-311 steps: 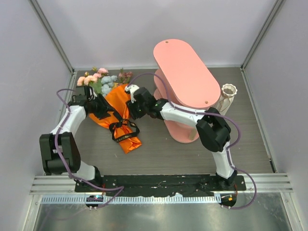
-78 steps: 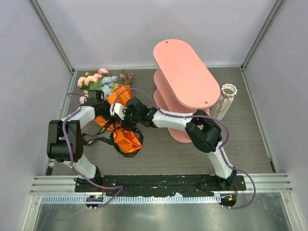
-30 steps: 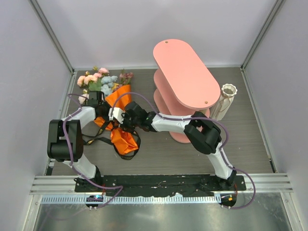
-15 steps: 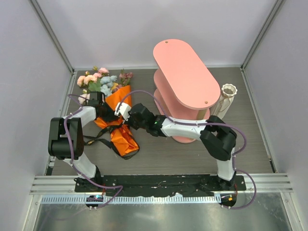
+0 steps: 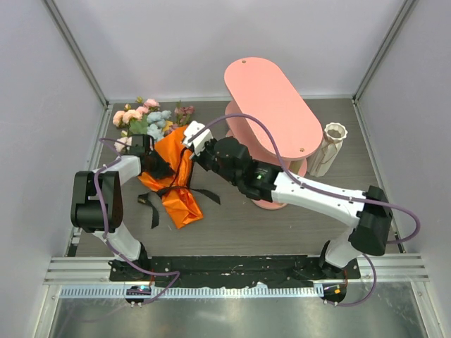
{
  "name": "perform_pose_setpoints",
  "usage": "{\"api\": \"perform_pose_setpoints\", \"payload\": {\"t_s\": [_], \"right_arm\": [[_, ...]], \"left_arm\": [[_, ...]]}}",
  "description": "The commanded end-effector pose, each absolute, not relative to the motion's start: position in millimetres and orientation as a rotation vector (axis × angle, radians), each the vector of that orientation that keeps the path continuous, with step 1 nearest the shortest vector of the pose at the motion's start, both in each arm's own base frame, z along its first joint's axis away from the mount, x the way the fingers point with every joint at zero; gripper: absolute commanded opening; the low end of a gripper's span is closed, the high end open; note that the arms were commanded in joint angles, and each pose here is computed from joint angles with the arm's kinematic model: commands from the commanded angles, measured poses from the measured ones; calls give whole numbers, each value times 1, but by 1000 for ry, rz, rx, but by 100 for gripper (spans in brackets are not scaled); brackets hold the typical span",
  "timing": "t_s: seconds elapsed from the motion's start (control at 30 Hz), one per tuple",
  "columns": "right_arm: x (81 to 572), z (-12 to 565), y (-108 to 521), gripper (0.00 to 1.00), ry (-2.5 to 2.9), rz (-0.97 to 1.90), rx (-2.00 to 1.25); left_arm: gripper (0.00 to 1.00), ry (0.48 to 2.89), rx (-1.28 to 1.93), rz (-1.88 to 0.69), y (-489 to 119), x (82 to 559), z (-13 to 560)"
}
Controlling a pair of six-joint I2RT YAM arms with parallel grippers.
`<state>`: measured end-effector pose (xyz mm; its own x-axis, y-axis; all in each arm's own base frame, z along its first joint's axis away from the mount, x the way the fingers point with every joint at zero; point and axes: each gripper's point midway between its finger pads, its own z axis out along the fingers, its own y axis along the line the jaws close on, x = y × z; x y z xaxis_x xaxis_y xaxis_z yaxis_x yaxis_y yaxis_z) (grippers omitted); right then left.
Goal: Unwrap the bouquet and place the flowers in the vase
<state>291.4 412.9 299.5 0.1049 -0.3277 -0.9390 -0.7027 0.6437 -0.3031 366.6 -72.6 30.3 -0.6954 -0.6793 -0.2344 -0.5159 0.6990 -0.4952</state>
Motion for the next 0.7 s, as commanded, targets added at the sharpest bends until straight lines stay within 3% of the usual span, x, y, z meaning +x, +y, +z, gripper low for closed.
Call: {"api": "perform_pose_setpoints", "payload": {"t_s": [0.0, 0.4, 0.67], "right_arm": [[281, 407, 387, 1, 1339, 383, -759], [210, 602, 291, 1, 1008, 643, -507], [156, 648, 191, 1, 906, 732, -375]], "left_arm": [[18, 2487, -946, -491, -60, 372, 23], [19, 2471, -933, -532, -64, 375, 30], [19, 2472, -927, -552, -67, 374, 29]]}}
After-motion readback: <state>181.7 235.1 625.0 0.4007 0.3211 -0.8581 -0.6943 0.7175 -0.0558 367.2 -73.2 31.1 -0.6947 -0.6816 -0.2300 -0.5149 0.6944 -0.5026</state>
